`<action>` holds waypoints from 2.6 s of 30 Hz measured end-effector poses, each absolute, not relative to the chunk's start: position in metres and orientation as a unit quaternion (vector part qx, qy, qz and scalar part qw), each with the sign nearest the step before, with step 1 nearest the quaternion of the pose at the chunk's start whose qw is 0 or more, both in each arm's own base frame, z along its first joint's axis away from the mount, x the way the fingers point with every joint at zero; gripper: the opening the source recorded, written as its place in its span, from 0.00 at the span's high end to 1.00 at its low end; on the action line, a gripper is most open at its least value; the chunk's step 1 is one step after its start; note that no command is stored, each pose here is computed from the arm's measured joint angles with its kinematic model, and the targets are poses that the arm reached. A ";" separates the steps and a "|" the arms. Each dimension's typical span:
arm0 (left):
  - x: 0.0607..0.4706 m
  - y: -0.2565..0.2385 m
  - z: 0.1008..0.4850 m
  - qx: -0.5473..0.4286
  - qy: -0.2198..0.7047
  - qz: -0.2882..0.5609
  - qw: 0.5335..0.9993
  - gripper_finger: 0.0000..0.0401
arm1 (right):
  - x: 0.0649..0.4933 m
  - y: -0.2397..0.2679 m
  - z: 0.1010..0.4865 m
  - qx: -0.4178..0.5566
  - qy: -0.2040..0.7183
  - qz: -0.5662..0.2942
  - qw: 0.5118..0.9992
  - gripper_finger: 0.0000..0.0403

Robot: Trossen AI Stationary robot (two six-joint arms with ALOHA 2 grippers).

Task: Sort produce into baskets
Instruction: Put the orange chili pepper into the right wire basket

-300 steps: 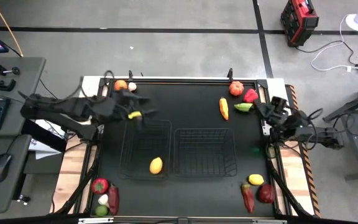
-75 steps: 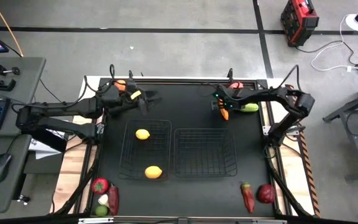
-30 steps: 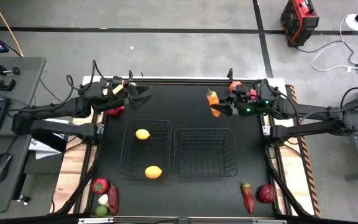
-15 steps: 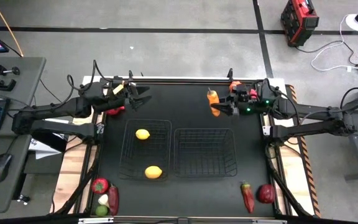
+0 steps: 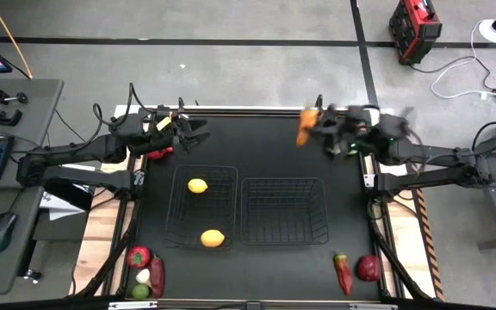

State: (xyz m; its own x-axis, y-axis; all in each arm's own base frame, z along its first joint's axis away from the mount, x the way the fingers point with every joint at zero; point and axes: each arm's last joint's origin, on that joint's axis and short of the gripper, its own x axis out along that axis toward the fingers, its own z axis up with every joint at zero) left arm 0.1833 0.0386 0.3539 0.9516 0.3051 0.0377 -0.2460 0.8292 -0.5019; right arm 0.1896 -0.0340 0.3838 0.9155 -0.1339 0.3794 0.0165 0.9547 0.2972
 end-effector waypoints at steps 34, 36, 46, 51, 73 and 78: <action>0.183 0.039 0.354 -0.254 -0.057 0.145 0.955 0.14 | 0.150 -0.051 0.427 0.035 -0.475 -0.127 0.870 0.79; 0.183 0.039 0.354 -0.254 -0.057 0.145 0.955 0.14 | 0.148 -0.051 0.428 0.032 -0.485 -0.126 0.865 0.79; 0.183 0.039 0.354 -0.254 -0.057 0.145 0.954 0.14 | 0.143 -0.049 0.431 0.015 -0.509 -0.128 0.851 0.79; 0.183 0.039 0.354 -0.254 -0.057 0.145 0.955 0.14 | 0.140 -0.049 0.432 0.011 -0.522 -0.139 0.841 0.79; 0.183 0.039 0.354 -0.259 -0.058 0.145 0.953 0.14 | 0.136 -0.048 0.435 -0.002 -0.541 -0.141 0.829 0.77; 0.183 0.039 0.354 -0.266 -0.059 0.145 0.951 0.14 | 0.134 -0.047 0.436 -0.004 -0.553 -0.139 0.822 0.76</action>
